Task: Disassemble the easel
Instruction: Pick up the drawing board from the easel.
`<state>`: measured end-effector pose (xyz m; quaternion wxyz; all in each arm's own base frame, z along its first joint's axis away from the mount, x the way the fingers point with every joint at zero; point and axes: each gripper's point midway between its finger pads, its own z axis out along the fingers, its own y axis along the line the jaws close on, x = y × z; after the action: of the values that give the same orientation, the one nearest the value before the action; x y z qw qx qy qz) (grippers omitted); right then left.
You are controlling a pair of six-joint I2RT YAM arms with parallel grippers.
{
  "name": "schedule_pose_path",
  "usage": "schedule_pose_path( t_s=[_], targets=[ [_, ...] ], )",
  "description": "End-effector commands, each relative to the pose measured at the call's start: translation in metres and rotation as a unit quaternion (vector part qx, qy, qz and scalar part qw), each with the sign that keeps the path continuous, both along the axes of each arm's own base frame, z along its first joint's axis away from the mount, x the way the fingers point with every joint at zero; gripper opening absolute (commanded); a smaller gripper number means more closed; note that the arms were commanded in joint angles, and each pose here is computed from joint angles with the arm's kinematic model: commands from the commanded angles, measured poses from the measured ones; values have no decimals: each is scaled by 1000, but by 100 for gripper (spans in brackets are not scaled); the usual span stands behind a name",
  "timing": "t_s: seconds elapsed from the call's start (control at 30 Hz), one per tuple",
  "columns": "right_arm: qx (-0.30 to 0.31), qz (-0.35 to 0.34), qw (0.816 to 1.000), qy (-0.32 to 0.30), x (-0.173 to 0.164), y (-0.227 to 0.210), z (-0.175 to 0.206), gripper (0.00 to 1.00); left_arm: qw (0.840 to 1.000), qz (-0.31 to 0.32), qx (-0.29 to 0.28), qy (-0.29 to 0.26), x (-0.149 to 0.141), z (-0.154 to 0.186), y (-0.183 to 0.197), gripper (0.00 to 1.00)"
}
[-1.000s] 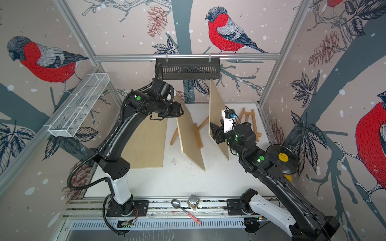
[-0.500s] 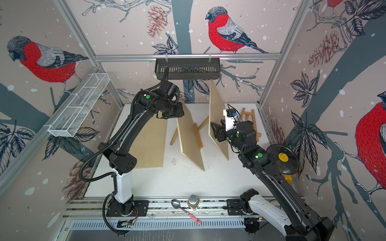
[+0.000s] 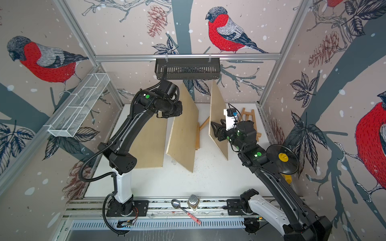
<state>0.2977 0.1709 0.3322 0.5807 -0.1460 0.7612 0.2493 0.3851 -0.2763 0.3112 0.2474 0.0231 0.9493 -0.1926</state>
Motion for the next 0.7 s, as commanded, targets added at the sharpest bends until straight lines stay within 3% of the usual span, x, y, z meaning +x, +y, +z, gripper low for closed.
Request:
schedule_pose_path(
  t_s=[0.0, 0.4, 0.67],
  targets=[
    [13, 10, 1000, -10, 0, 4, 7, 59, 1000, -19, 17, -12, -7, 6, 7, 0],
    [22, 17, 999, -47, -12, 0, 27, 59, 986, -60, -75, -137, -21, 93, 2, 0],
    [19, 4, 998, -57, -19, -8, 37, 59, 970, -69, -113, -203, -66, 154, 29, 0]
  ],
)
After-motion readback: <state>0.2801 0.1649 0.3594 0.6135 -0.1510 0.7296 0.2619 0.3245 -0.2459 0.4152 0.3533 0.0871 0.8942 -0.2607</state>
